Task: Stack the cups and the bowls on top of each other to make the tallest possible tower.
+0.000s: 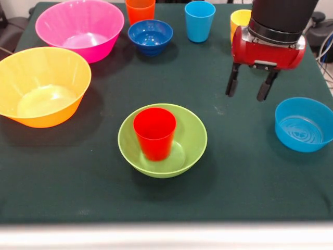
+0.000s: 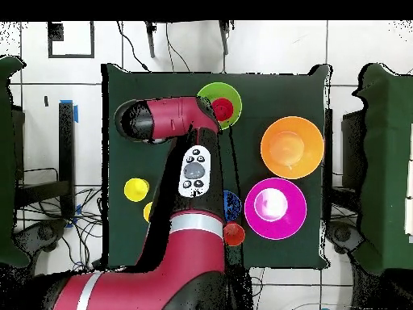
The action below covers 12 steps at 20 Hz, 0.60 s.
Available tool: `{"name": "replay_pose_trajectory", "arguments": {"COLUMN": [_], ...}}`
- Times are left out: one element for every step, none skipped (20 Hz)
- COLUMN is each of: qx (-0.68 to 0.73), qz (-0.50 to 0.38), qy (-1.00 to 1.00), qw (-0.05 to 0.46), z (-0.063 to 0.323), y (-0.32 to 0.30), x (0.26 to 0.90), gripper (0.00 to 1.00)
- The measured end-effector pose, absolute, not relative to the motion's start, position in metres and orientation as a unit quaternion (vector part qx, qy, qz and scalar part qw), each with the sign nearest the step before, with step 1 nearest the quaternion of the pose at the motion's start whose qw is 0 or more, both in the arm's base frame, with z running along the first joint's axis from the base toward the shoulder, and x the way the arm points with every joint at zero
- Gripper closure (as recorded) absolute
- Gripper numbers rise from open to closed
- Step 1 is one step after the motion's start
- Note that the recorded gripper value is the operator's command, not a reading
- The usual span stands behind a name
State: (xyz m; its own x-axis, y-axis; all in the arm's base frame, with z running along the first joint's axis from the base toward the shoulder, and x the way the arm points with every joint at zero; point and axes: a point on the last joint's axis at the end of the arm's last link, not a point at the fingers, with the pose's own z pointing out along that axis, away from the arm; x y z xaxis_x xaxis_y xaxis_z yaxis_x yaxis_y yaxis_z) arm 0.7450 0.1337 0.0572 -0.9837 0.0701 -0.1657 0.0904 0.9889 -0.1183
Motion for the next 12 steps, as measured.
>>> {"name": "replay_pose_trajectory", "arguments": {"qx": [0.043,0.049,0.052,0.061,0.065,0.072,0.075,0.080,0.083,0.087,0.090,0.091], "qz": [-0.060,-0.056,-0.054,-0.049,-0.048,-0.046,-0.046,-0.046,-0.046,-0.046,-0.046,-0.047], "qy": [0.994,0.994,0.994,0.993,0.993,0.993,0.993,0.992,0.992,0.992,0.991,0.991], "qw": [0.082,0.082,0.083,0.084,0.084,0.084,0.084,0.084,0.084,0.083,0.084,0.084], "z": [0.058,0.060,0.061,0.063,0.064,0.064,0.064,0.065,0.065,0.065,0.065,0.065], "y": [0.132,0.129,0.127,0.119,0.116,0.109,0.104,0.096,0.093,0.086,0.082,0.079], "x": [0.746,0.749,0.750,0.754,0.755,0.757,0.757,0.759,0.759,0.760,0.760,0.761], "gripper": [0.00,0.00,0.00,0.00,0.00,0.00,0.00,0.00,0.00,0.00,0.00,0.00]}}
